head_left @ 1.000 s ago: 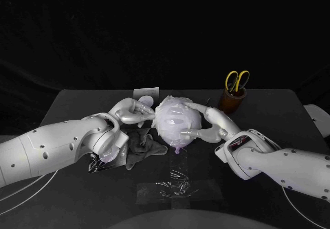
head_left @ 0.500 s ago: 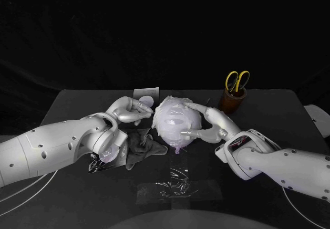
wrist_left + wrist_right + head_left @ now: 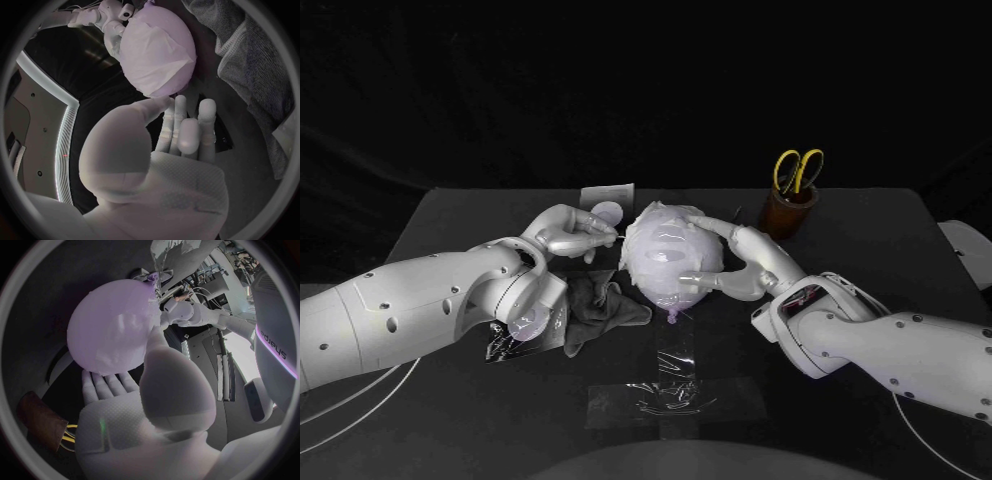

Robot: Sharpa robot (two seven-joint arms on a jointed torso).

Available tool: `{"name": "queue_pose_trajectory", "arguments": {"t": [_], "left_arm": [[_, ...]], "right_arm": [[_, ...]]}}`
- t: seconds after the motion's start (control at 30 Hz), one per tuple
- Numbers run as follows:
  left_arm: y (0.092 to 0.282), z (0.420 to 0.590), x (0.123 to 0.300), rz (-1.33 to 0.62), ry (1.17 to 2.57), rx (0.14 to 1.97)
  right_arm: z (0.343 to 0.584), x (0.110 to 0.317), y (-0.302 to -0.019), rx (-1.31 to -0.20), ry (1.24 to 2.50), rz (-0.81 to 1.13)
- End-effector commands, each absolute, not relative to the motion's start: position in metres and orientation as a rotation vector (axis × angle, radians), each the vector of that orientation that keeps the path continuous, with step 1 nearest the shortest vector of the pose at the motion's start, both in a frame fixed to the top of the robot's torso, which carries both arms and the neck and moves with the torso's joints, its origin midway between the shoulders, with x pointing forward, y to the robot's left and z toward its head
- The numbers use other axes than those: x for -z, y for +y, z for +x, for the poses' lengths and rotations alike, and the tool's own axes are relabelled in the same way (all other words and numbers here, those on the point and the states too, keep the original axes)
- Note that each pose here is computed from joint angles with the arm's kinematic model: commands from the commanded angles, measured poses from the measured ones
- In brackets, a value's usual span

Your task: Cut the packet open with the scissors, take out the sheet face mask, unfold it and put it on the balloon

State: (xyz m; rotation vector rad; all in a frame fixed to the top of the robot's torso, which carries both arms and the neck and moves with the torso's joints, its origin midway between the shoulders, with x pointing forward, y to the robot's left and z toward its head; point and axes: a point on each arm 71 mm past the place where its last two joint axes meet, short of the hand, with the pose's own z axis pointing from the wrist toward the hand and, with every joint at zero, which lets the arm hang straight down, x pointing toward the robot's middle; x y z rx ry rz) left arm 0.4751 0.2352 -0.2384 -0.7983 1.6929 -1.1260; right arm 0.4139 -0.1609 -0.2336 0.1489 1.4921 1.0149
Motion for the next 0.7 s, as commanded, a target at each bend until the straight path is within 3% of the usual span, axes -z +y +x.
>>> {"name": "queue_pose_trajectory", "arguments": {"t": [0.03, 0.27, 0.7], "left_arm": [[0.231, 0.473, 0.239, -0.798, 1.739, 1.160], [0.230, 0.472, 0.239, -0.791, 1.741, 1.182], [0.243, 0.474, 0.237, -0.858, 1.674, 1.187]], "right_arm": [[0.411, 0.242, -0.159, -1.016, 1.558, 0.140], [0.411, 0.239, -0.159, -1.052, 1.515, 0.156], [0.408, 0.225, -0.164, -1.190, 1.311, 0.194]]}}
